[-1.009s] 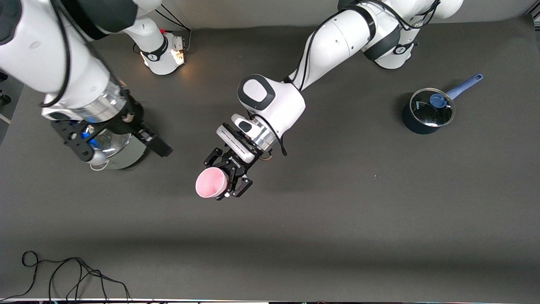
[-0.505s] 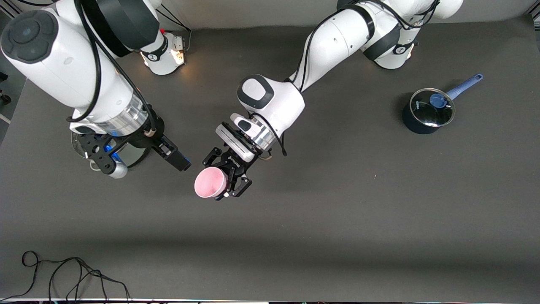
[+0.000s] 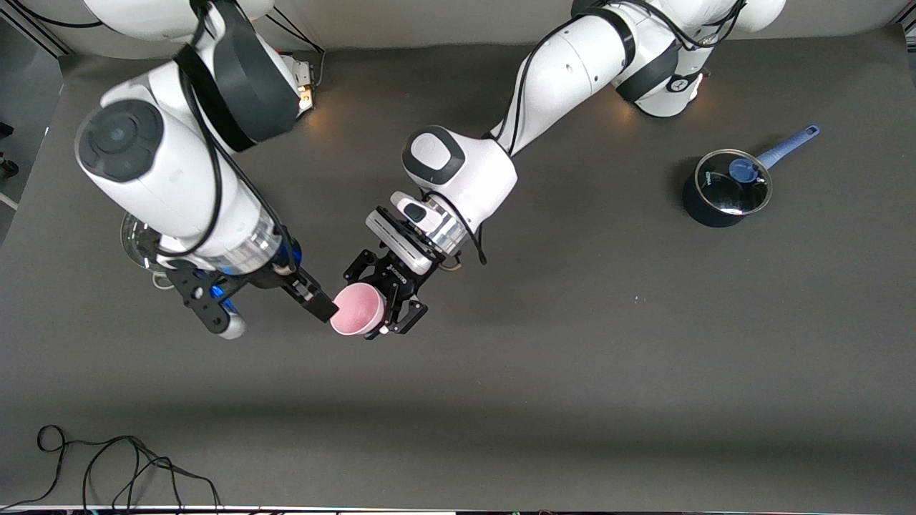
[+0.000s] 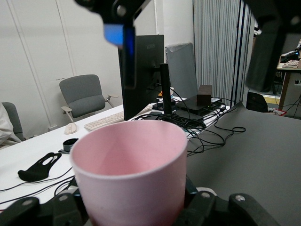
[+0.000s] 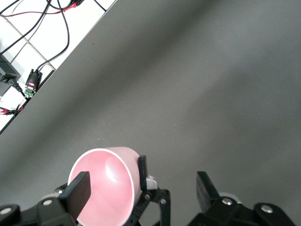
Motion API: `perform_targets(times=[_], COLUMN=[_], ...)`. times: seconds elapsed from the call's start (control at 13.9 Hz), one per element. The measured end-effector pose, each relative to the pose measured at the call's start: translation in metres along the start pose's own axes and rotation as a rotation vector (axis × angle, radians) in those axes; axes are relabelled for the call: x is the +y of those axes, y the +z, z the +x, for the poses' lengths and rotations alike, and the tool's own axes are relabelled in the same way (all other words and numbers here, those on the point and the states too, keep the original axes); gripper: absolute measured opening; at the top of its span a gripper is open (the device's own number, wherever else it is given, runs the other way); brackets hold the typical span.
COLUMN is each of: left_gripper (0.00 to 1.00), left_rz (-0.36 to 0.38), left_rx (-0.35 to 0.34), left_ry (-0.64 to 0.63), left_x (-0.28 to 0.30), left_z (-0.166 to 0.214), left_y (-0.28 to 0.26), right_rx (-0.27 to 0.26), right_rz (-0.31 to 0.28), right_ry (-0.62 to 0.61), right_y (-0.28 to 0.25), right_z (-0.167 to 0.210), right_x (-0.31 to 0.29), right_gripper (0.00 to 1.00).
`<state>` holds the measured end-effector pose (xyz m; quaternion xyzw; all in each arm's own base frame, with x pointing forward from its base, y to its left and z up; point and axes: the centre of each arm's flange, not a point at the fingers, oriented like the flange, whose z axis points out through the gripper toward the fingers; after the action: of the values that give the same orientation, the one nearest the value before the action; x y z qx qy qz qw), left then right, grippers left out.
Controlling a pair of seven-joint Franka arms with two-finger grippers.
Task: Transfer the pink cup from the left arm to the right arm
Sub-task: 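Reach the right gripper toward the pink cup held by the left gripper, then close the right gripper on the pink cup rim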
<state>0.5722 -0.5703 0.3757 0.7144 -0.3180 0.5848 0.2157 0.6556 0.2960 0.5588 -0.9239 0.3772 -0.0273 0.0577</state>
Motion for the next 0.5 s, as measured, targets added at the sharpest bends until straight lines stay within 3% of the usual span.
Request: perform_targets(times=[0.5], left_gripper=[0.67], left_rz=[0.000], left_rx=[0.003], left_ry=[-0.001], left_x=[0.000], left_z=[0.001], left_y=[0.000], right_rx=[-0.005], right_rz=[0.012], right_ry=[-0.017], right_y=[0.020], right_z=[-0.009], right_x=[-0.012], right_gripper=[0.99])
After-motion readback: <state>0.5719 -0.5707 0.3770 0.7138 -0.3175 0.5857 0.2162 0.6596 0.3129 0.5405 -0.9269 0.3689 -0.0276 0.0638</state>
